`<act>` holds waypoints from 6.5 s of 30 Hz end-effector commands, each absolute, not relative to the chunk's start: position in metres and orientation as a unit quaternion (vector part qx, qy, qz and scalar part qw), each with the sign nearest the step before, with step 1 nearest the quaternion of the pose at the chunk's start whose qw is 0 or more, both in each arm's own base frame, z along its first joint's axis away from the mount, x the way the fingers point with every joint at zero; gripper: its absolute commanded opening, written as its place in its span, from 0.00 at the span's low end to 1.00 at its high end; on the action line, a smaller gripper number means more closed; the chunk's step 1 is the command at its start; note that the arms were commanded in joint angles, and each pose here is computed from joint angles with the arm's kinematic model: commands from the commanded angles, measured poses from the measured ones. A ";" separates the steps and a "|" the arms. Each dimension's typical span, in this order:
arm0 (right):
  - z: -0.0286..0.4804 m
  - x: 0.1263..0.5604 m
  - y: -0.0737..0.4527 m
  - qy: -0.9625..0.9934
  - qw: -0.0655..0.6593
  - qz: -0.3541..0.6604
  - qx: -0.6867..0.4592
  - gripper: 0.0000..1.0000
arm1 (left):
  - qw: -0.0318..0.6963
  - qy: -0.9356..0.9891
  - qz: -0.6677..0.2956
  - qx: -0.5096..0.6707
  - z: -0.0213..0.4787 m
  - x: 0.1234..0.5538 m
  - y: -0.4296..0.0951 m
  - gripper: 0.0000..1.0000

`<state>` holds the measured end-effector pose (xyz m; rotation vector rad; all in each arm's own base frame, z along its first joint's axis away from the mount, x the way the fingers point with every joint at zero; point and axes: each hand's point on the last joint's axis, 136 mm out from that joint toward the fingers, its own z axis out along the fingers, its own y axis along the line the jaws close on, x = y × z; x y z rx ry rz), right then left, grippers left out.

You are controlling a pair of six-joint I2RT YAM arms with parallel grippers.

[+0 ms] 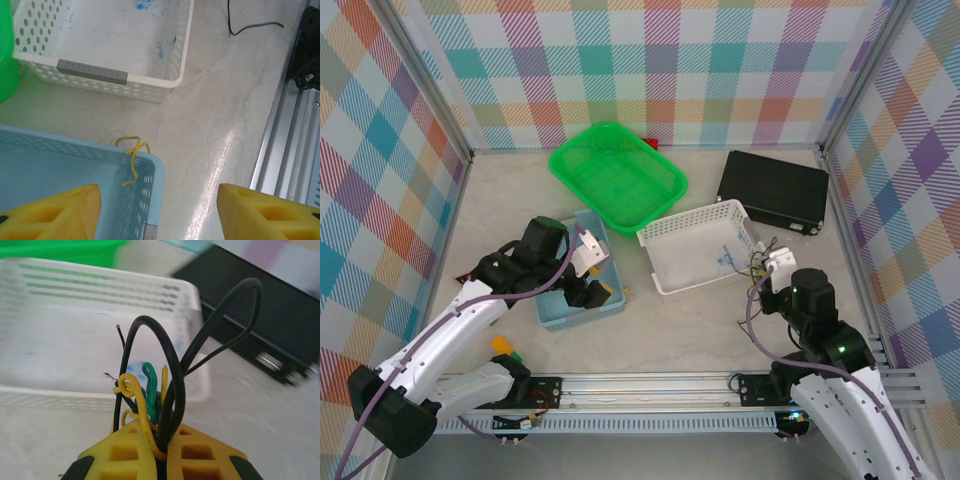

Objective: Untangle the cables

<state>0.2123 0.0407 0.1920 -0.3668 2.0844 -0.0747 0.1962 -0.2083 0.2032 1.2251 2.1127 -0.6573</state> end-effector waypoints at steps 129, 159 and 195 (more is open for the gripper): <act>0.253 0.201 0.177 0.781 0.348 0.469 -0.220 0.59 | 0.286 0.769 -0.380 0.428 0.241 0.236 -0.256 0.00; 0.277 0.207 0.282 0.639 0.391 0.511 -0.421 0.63 | 0.323 0.706 -0.475 0.415 0.320 0.203 -0.269 0.00; 0.292 0.227 0.292 0.677 0.443 0.454 -0.373 0.00 | 0.336 0.740 -0.477 0.335 0.298 0.212 -0.267 0.64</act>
